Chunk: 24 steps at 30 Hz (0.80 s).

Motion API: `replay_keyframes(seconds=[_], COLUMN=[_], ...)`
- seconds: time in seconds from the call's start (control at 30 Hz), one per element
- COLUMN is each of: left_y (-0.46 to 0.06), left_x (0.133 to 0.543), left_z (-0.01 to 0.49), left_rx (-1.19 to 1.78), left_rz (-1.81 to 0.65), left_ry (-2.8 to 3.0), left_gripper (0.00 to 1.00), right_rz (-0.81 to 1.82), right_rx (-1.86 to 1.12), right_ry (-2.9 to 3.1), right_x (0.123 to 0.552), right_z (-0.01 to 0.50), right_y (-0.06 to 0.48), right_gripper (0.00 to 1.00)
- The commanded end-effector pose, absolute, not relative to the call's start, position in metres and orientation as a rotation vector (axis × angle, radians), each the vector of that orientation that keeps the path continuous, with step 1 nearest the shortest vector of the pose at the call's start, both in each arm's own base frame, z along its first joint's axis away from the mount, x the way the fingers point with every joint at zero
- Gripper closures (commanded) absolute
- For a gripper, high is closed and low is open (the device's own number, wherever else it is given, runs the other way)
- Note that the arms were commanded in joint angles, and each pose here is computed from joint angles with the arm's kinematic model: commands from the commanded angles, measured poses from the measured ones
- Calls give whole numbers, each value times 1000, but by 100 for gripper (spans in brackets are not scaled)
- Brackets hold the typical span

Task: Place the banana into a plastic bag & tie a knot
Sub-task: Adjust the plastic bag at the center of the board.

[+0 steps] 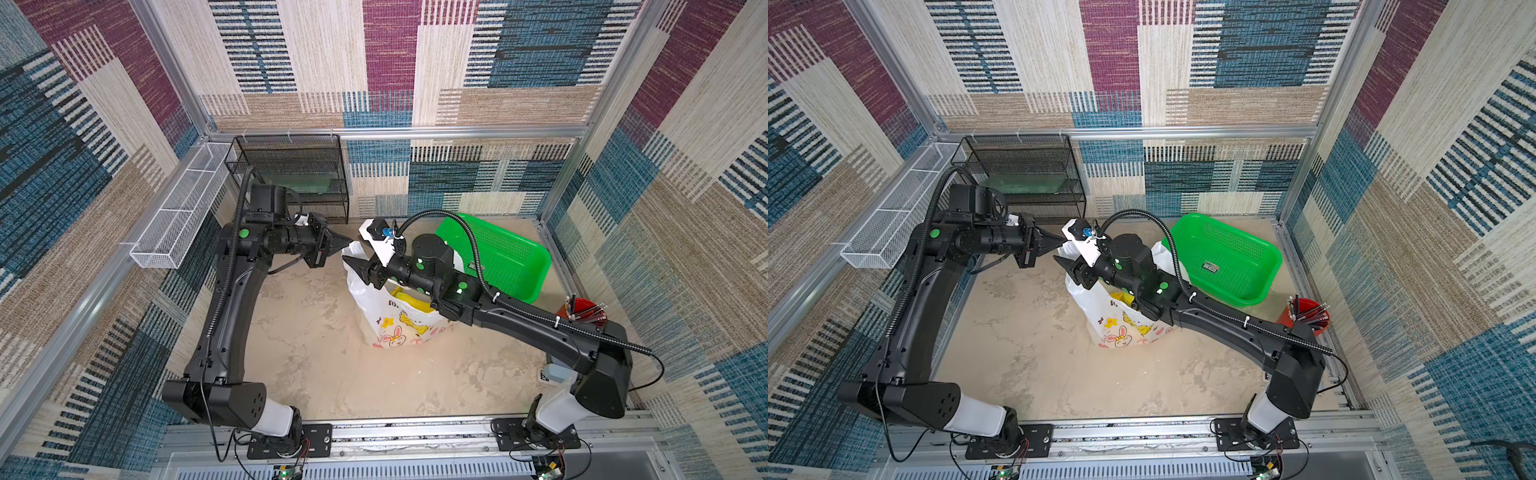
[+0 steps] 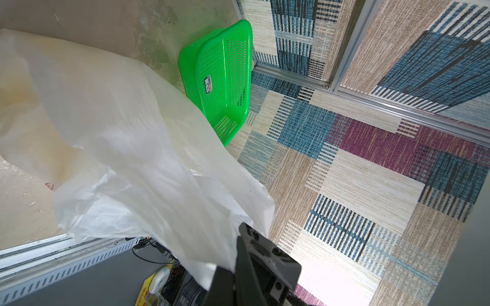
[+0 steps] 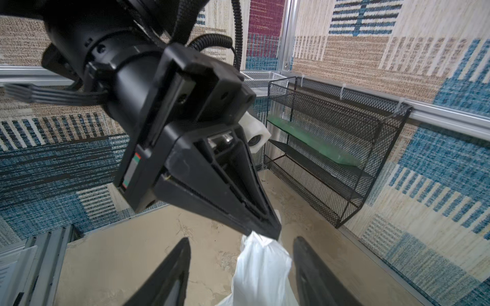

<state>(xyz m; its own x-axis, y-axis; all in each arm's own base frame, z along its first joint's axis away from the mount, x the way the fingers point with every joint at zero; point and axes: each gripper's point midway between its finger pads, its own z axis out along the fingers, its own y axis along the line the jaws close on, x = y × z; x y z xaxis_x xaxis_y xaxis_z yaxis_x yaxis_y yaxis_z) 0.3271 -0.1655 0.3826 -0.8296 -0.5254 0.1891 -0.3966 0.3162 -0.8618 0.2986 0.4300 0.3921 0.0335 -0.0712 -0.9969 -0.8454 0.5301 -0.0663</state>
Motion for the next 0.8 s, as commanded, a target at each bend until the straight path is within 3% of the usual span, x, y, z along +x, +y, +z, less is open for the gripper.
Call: replay_keyframes(seconds=[0.0,0.07,0.27,0.47,0.53,0.67,0.77], left_y=[-167,-167,-167,-168,-169,-169,-169], left_x=[326,326,326,326,325,324,323], left_z=[390,389,391,391,391,390,391], left_rx=[-824,-816,-801,-790,-783,-776,-734], left_rz=[-1563,-1553,-1549,-1551,-1552,-1551,-1541], left_ry=[2421,2422,2417,2419,2420,2423,2422], left_gripper=[100,100,100,100,100,100,100], right_rz=[785,806,832,888,896,923,924], right_rx=[-821,-799,-814,-857,-853,-838,-842], right_ry=[1450,1455,1525,1549,1554,1542,1542], right_x=[296,296,299,297,299,303,304], right_z=[394,396,380,374,372,378,382], right_y=[424,416,413,426,429,428,429], right_gripper=[39,44,45,54,61,88,93])
